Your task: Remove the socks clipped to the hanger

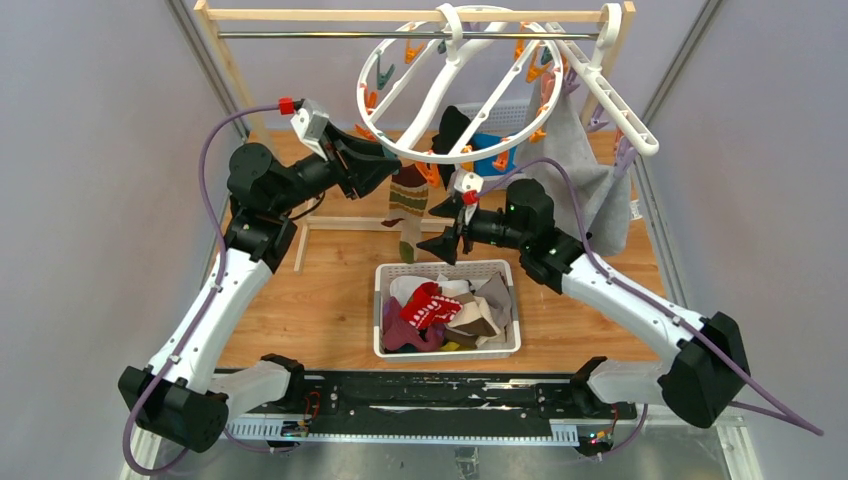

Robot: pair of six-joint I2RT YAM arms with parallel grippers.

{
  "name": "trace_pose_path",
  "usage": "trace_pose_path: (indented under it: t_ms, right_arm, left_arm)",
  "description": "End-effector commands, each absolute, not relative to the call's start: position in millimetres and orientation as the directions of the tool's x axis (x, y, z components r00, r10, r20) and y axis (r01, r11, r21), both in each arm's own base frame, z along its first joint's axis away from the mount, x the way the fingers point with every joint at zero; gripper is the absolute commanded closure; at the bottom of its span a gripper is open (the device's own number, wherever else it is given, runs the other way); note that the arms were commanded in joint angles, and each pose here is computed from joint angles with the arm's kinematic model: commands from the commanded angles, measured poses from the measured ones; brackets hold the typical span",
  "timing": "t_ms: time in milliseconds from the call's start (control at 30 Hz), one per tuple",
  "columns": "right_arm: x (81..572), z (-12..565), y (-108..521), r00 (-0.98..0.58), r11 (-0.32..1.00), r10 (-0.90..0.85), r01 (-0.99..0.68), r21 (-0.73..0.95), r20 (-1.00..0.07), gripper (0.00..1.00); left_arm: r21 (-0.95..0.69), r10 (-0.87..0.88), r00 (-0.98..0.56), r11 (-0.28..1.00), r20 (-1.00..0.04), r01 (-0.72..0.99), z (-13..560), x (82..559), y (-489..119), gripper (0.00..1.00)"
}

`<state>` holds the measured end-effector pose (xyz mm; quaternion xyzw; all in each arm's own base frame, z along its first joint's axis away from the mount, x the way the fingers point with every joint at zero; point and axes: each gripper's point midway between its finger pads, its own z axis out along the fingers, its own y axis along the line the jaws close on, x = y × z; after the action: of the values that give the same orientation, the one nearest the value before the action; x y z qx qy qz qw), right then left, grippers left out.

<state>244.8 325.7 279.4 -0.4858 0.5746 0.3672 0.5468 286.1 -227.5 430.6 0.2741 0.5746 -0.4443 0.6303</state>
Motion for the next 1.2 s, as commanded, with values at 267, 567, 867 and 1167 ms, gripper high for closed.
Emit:
trace_pose_path:
  t_ms: [267, 567, 867, 1167]
  right_arm:
    - [266.6, 323.2, 347.3, 0.055, 0.247, 0.143, -0.969, -0.018, -0.988, 0.37]
    - [264.4, 318.8, 352.1, 0.037, 0.211, 0.125, -0.978, -0.01, -0.992, 0.8]
    - [254.8, 325.2, 342.1, 0.054, 0.201, 0.11, -0.979, -0.031, -0.992, 1.0]
    - [245.2, 337.2, 339.5, 0.052, 0.168, 0.109, -0.985, -0.033, -0.993, 1.0]
  left_arm:
    - [-0.233, -0.284, -0.127, 0.379, -0.95, 0.896, 443.9, 268.1, -239.8, 0.56]
    - [-0.239, -0.3, -0.124, 0.385, -0.946, 0.891, 448.5, 264.5, -237.6, 0.53]
    - [-0.199, -0.287, -0.081, 0.411, -0.954, 0.89, 444.8, 255.7, -227.2, 0.27]
    - [-0.109, -0.209, -0.02, 0.424, -0.978, 0.899, 442.8, 242.6, -211.4, 0.1]
